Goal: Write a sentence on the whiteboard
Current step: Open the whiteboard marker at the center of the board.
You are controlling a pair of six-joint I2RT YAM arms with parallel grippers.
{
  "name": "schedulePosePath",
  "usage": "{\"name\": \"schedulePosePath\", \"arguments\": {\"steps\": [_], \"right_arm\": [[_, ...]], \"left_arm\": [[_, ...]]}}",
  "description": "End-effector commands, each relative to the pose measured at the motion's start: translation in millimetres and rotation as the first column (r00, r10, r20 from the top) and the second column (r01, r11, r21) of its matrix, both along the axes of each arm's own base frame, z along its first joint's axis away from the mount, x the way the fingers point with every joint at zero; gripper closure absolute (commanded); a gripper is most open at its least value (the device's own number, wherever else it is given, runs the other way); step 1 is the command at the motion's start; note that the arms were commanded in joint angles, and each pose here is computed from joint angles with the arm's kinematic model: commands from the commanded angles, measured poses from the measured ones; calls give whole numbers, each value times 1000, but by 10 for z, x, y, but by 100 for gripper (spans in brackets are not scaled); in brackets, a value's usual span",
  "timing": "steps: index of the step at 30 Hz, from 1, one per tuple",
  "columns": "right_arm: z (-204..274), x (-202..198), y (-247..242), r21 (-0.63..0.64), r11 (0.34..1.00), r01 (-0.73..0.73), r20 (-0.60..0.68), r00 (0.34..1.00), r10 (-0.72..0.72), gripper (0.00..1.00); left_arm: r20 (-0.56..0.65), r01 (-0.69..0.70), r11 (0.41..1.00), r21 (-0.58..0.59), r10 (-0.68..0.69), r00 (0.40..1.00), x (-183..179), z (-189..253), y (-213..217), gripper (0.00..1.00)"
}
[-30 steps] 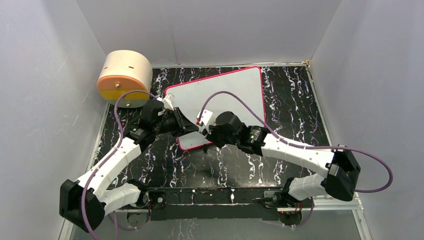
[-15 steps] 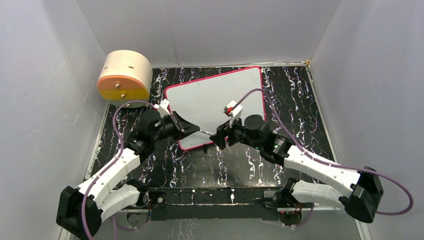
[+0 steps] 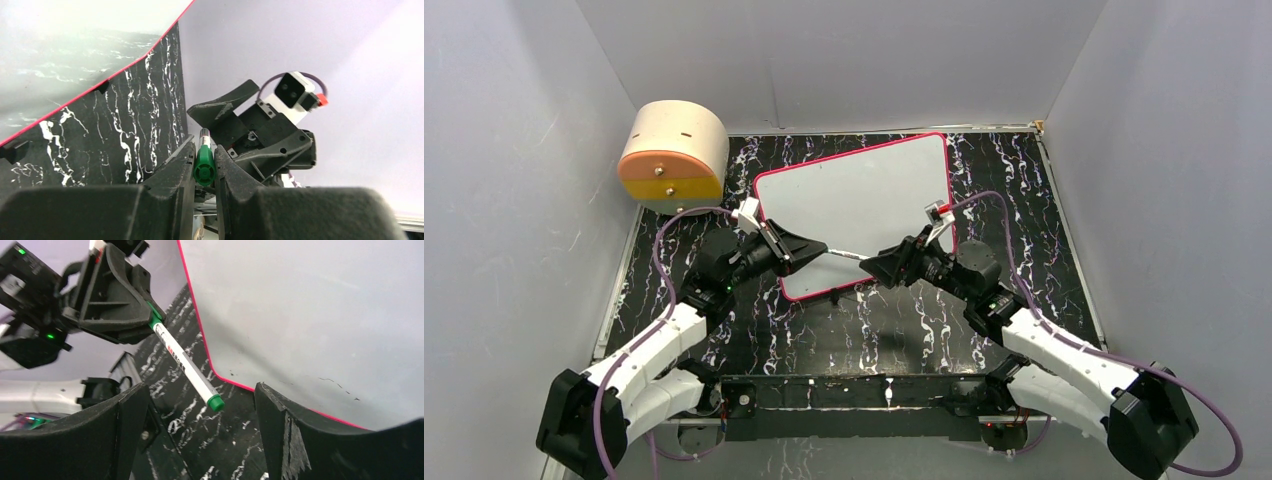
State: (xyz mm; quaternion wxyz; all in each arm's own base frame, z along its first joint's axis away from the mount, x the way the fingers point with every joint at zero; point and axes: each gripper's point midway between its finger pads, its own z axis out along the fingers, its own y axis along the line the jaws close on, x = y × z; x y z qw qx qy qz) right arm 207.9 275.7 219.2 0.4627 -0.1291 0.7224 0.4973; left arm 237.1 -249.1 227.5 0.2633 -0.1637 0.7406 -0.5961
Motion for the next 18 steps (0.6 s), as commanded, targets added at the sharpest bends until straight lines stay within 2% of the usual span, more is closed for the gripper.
{"name": "schedulePosePath", "arguments": {"steps": [1, 18], "right_arm": [[429, -70, 62, 221, 972, -82, 9, 997, 82, 16], [570, -78, 266, 378, 904, -199, -40, 972, 230, 30]], "left_arm": [[54, 40, 996, -84, -35, 998, -34, 229, -59, 100], [68, 65, 991, -119, -57, 996, 2, 319, -174, 100]]}}
